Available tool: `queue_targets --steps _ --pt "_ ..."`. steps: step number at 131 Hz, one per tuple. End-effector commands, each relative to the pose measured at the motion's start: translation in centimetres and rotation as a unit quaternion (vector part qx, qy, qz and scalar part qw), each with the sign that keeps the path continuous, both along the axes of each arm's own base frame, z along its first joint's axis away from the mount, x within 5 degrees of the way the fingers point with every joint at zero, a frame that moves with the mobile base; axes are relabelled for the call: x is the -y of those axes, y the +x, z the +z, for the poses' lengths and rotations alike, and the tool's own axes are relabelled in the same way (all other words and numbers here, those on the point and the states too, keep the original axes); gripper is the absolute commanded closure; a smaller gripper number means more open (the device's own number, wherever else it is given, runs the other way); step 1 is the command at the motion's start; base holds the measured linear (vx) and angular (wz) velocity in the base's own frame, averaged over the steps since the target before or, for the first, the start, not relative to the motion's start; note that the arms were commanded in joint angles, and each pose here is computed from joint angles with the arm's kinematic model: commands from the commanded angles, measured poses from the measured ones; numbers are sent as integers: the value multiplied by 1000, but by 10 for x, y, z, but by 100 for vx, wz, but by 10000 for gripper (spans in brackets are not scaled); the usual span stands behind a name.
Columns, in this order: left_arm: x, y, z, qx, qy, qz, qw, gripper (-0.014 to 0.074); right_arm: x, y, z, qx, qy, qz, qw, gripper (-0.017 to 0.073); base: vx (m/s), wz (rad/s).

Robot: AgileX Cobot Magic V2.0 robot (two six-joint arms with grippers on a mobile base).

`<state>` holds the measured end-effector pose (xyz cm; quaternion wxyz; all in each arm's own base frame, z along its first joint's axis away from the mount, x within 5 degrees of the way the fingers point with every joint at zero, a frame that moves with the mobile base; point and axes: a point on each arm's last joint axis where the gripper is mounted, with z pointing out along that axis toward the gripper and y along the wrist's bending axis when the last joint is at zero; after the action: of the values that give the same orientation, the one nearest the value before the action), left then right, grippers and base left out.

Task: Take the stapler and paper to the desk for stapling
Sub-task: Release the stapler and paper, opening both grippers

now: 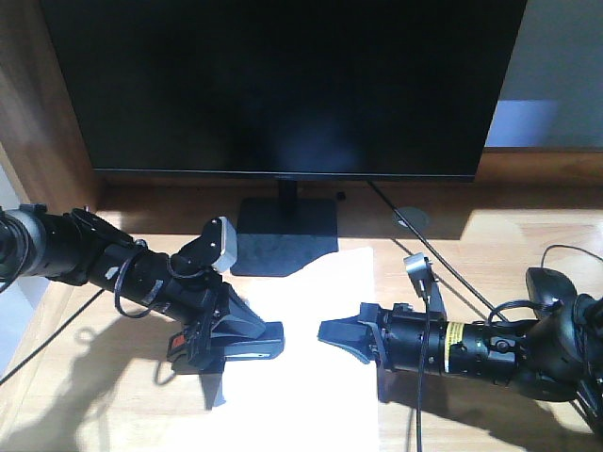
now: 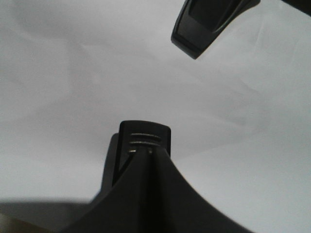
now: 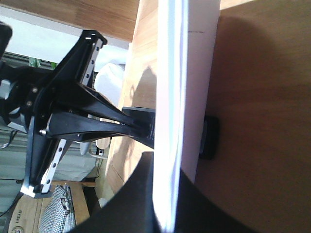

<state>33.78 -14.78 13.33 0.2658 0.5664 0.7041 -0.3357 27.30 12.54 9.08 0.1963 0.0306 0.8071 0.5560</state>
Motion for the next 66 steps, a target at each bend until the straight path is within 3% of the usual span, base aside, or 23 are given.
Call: queue_targets --steps 1,41,66 --pt "-2 -1 30 51 9 -3 999 600 -4 3 25 53 67 16 996 562 0 0" --pt "-5 -16 102 150 -12 1 989 600 -4 3 25 53 67 16 996 561 0 0" --pt "-7 -23 124 182 -19 3 983 600 -4 3 25 53 67 15 996 545 0 0"
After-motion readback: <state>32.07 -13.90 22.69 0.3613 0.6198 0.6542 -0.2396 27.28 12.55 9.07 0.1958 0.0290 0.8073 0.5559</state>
